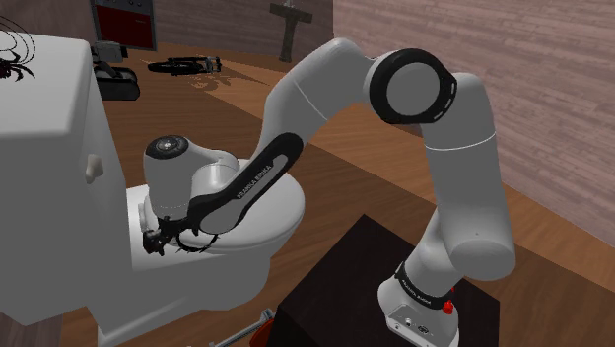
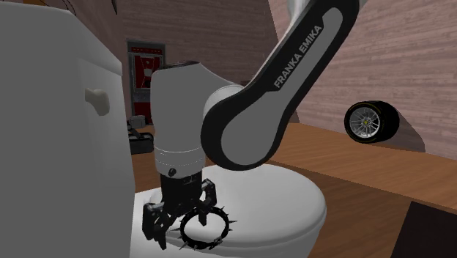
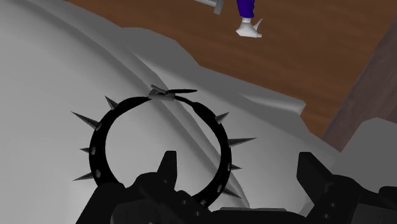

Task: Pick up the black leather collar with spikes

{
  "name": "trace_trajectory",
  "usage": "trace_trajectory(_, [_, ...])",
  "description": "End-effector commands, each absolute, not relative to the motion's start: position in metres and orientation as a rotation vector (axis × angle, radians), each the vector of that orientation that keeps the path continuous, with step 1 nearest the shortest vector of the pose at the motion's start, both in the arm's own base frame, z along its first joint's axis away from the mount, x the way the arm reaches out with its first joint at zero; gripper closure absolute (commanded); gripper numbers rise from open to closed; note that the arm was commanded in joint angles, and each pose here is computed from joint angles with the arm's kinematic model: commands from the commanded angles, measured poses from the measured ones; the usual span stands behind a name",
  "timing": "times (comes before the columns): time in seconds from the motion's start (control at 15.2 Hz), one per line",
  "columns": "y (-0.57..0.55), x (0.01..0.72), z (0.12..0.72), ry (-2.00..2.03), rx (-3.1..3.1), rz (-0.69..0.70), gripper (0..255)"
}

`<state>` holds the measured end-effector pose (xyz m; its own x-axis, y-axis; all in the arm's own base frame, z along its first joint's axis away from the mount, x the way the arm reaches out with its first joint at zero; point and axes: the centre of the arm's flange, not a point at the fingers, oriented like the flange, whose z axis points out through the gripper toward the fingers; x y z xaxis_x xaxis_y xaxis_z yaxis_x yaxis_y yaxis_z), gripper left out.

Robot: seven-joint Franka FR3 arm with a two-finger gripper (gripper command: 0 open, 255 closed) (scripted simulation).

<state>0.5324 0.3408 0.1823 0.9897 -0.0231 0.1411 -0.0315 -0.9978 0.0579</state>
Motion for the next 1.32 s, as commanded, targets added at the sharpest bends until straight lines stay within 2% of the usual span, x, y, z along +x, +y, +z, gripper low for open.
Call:
trace_trajectory(0.0, [0.342,0.532,0.172,-0.042,3.074,0.217,0])
trace_trajectory(0.2, [0.342,0.532,0.164,-0.042,3.074,0.217,0])
trace_trajectory(0.26, [0.343,0.532,0.163,-0.042,3.074,0.217,255])
trace_trajectory(0.86, [0.342,0.532,0.164,-0.042,3.074,0.217,255])
trace_trajectory(1.25, [0.342,0.532,0.195,-0.042,3.074,0.217,255])
